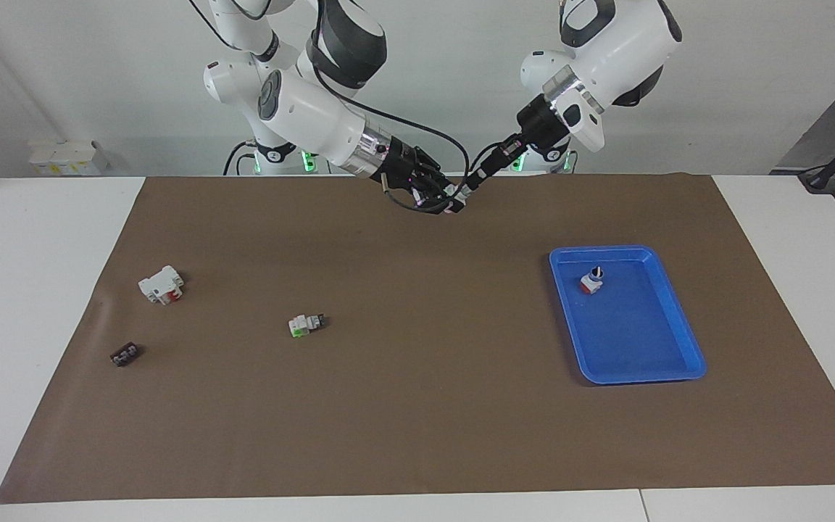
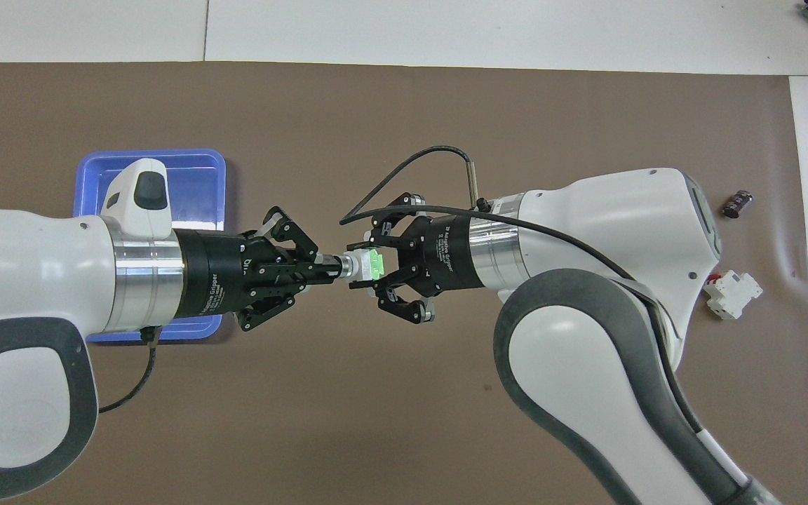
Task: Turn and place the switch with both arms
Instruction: 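Close the left gripper on the switch held by the right gripper, then carry the switch with the left gripper while the right gripper releases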
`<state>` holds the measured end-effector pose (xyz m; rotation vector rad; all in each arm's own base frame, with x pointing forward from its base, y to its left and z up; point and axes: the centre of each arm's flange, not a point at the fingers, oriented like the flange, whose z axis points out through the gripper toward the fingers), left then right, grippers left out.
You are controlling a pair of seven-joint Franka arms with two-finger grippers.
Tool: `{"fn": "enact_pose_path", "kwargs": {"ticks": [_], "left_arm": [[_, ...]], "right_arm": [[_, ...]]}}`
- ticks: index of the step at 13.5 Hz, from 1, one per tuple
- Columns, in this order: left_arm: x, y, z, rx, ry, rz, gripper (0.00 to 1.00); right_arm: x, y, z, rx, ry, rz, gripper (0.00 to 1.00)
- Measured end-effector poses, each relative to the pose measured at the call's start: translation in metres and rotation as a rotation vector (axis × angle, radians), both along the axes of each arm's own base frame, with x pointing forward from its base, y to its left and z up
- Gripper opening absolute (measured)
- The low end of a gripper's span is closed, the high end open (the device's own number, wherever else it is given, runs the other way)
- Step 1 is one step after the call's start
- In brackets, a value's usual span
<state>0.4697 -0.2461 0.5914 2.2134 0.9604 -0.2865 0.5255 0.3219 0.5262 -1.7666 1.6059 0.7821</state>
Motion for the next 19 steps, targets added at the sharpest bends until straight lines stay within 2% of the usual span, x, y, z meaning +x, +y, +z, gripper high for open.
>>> {"fn": "enact_pose_path", "kwargs": {"ticks": [3, 5, 8, 13, 16, 19], "left_arm": [[0.0001, 0.0000, 0.0001, 0.005, -0.055, -0.057, 0.10], [0.0001, 0.0000, 0.0001, 0.012, -0.119, -0.127, 0.10], [0.0002, 0.0007, -0.0003, 0.031, -0.304, -0.329, 0.10], [0.0002, 0.0011, -0.0008, 0.059, -0.548, -0.597, 0.10], [-0.0008, 0.0004, -0.0006, 0.086, -0.645, -0.719, 0.10], [-0.0028, 0.0000, 0.0001, 0.115, -0.773, -0.905, 0.10]], "right_arm": [[0.0001, -0.0002, 0.0000, 0.000, 0.000, -0.001, 0.41], [0.0002, -0.0002, 0.0001, 0.000, -0.001, -0.001, 0.41], [0.0002, -0.0001, 0.0000, 0.000, 0.000, -0.001, 0.41], [0.0002, 0.0001, -0.0004, 0.000, 0.000, 0.000, 0.41], [-0.0006, 0.0015, -0.0019, -0.001, 0.003, 0.002, 0.41], [-0.0029, 0.0044, -0.0040, -0.003, 0.010, 0.012, 0.41]]}}
